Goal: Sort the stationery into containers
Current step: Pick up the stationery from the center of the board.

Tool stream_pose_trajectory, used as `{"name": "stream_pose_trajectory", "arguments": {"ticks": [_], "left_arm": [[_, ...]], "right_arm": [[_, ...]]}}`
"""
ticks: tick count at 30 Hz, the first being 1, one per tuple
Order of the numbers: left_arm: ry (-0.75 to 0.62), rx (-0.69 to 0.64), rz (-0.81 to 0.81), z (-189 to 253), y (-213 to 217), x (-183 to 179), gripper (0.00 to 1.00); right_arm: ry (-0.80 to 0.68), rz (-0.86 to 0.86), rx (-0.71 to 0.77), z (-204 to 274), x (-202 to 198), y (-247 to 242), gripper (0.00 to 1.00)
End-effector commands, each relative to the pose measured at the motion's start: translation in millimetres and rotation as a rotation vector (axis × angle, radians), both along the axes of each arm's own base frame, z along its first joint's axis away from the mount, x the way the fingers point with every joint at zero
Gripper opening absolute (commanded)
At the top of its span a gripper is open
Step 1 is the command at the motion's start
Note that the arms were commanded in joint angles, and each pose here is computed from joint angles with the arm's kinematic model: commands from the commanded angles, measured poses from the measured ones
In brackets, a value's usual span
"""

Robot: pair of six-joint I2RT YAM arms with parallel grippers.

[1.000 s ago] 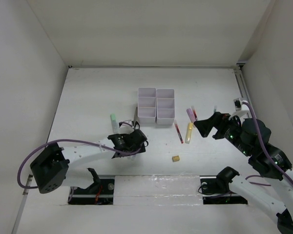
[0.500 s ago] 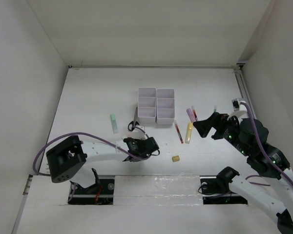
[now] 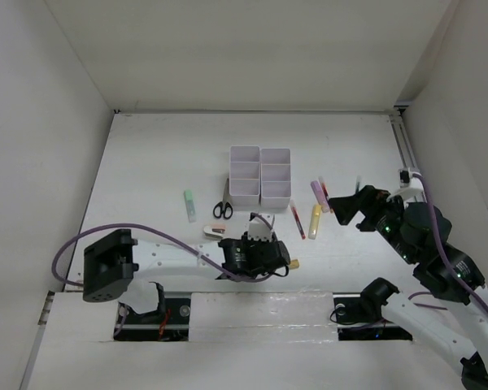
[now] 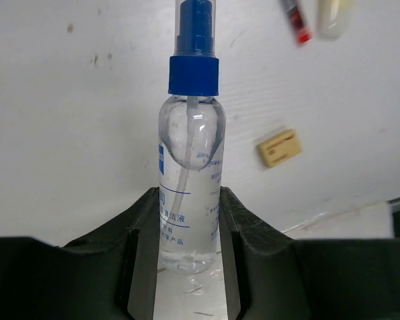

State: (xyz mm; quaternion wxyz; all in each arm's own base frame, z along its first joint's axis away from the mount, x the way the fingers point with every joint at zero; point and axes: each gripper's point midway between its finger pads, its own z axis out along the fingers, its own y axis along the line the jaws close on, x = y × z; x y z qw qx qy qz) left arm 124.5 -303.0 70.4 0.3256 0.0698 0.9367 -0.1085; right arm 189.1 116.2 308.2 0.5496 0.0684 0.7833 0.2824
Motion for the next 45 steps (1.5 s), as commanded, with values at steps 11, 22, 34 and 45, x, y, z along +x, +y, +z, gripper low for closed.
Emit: {"name": "stream_pose_trajectory", "arguments": {"ticks": [11,22,34,45], "left_arm": [[-0.567,-0.581,-0.289,195,-28,23,0.0],[-0.649,-0.705,-0.526,228,-28,-10,0.0],[-0.639,-0.715,-0.56,232,-39,-14,0.0],[-0.653,-0.729,-0.461,243,-33,-1,0.0]], "right_arm": [[-0.16,0.327,0.205,56,-25,55,1.0],[-0.16,0.538,0.276,51,-19,105,1.0],[-0.133,0.668,0.331,45,-26,139,0.63],[-0.085,0.671,0.343,28,-27,142,0.44]]}}
